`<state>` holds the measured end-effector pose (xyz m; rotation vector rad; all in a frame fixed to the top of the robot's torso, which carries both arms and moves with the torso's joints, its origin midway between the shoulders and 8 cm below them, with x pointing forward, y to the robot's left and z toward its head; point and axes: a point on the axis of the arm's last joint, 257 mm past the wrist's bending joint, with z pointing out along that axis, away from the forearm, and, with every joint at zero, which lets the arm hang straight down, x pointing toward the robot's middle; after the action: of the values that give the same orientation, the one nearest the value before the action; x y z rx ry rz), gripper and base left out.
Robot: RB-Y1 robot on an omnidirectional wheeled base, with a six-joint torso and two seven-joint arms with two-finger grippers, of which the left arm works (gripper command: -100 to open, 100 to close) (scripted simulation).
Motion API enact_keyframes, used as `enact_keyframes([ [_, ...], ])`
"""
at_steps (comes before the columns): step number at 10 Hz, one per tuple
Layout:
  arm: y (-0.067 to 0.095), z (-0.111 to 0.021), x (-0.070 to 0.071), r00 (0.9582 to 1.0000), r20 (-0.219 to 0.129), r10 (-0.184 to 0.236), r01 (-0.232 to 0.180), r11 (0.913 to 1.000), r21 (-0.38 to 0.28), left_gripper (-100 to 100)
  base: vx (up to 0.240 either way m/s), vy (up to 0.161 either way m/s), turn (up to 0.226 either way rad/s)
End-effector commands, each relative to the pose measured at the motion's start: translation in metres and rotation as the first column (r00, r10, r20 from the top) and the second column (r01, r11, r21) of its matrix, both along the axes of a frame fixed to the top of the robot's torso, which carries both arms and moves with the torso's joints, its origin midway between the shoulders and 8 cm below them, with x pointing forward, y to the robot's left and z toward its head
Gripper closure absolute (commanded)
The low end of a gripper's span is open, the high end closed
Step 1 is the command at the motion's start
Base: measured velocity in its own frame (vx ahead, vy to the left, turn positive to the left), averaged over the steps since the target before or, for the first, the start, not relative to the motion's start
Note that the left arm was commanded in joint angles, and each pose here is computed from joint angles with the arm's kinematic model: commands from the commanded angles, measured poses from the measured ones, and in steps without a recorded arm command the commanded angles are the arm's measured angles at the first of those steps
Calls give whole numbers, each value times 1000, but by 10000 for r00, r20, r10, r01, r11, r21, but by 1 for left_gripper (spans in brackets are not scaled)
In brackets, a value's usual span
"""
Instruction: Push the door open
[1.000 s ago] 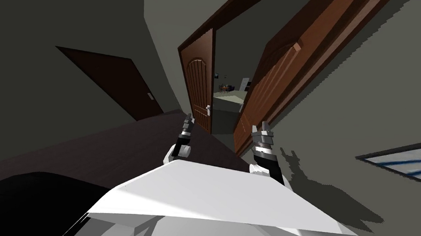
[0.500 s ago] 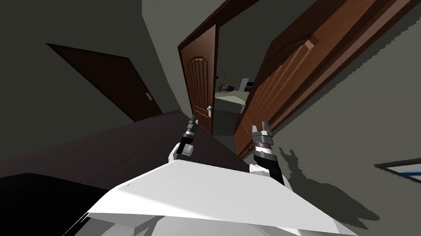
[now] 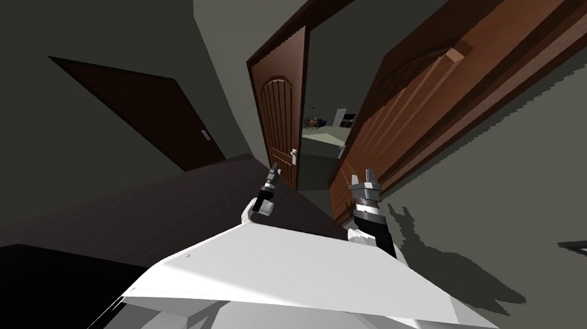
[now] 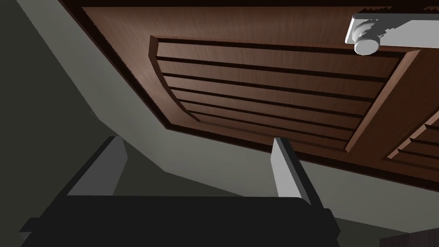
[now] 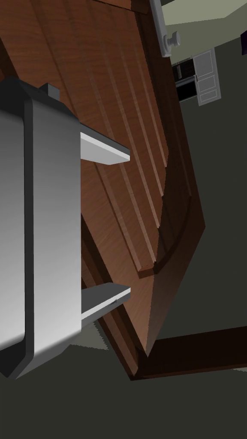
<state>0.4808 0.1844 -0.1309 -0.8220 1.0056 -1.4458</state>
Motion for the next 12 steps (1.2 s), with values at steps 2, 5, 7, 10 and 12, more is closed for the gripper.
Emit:
enact_keyframes([
  [2,-16,-15,11,9989,-333,-318,318,9995,-10,-100,93,87,-19],
  [5,-33,-33,21,9952,-712,-674,675,9977,-8,-100,92,91,-20],
  [7,-39,-39,24,9933,-838,-792,794,9968,-9,-100,60,57,-9],
  [10,-58,-56,33,9860,-1214,-1139,1148,9934,2,-100,86,92,-20],
  [12,-70,-66,38,9799,-1456,-1361,1376,9905,2,-100,91,95,-21],
])
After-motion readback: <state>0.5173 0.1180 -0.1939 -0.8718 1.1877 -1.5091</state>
